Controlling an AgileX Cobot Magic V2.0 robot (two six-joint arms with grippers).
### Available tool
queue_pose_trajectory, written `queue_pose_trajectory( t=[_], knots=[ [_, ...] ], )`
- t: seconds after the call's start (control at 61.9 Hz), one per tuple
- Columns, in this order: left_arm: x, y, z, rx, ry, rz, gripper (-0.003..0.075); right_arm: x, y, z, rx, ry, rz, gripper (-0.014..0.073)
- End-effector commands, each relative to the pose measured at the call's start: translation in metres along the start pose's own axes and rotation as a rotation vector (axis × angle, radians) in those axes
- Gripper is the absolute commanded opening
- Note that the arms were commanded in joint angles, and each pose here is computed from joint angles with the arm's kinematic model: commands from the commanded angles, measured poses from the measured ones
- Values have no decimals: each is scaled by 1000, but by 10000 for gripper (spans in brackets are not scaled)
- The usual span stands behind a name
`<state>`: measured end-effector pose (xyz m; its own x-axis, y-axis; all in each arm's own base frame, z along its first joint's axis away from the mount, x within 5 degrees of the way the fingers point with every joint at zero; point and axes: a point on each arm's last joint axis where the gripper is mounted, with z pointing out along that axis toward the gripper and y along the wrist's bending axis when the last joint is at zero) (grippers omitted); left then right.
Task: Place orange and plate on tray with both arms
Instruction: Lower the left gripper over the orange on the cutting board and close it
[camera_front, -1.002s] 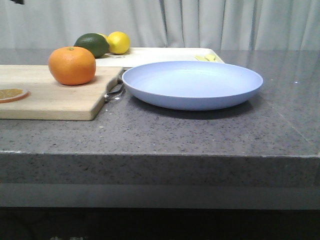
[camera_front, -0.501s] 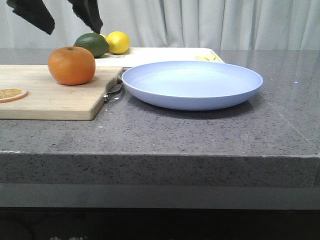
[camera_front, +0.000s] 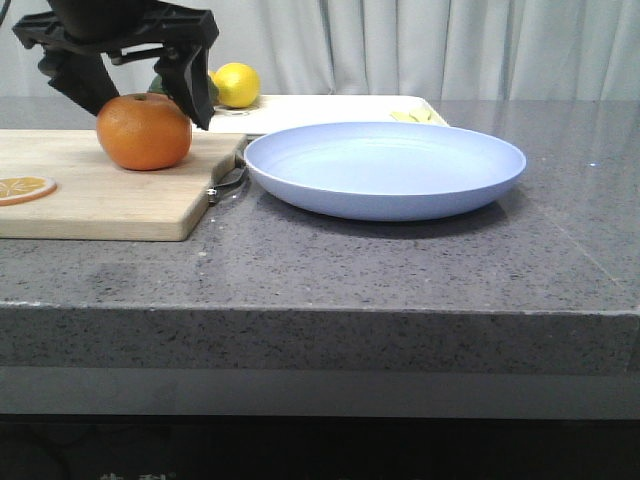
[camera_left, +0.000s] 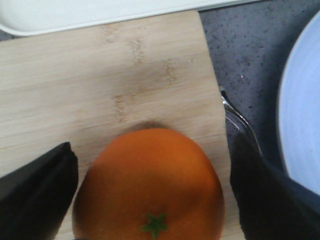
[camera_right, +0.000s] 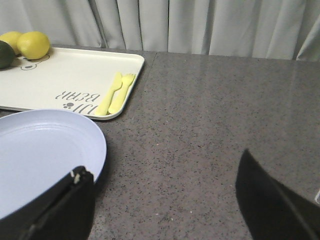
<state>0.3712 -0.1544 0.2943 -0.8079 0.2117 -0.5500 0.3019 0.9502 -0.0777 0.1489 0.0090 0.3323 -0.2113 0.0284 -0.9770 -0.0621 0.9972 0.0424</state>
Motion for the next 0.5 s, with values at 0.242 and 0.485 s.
queue_pose_trajectory(
  t=[0.242,0.485],
  knots=[
    [-7,-3,-9,7,-27,3,591,-19,0,-3,8,-109,-8,591],
    [-7,-3,-9,6,-23,3,447,-19,0,-3,8,-108,-8,591]
  ],
)
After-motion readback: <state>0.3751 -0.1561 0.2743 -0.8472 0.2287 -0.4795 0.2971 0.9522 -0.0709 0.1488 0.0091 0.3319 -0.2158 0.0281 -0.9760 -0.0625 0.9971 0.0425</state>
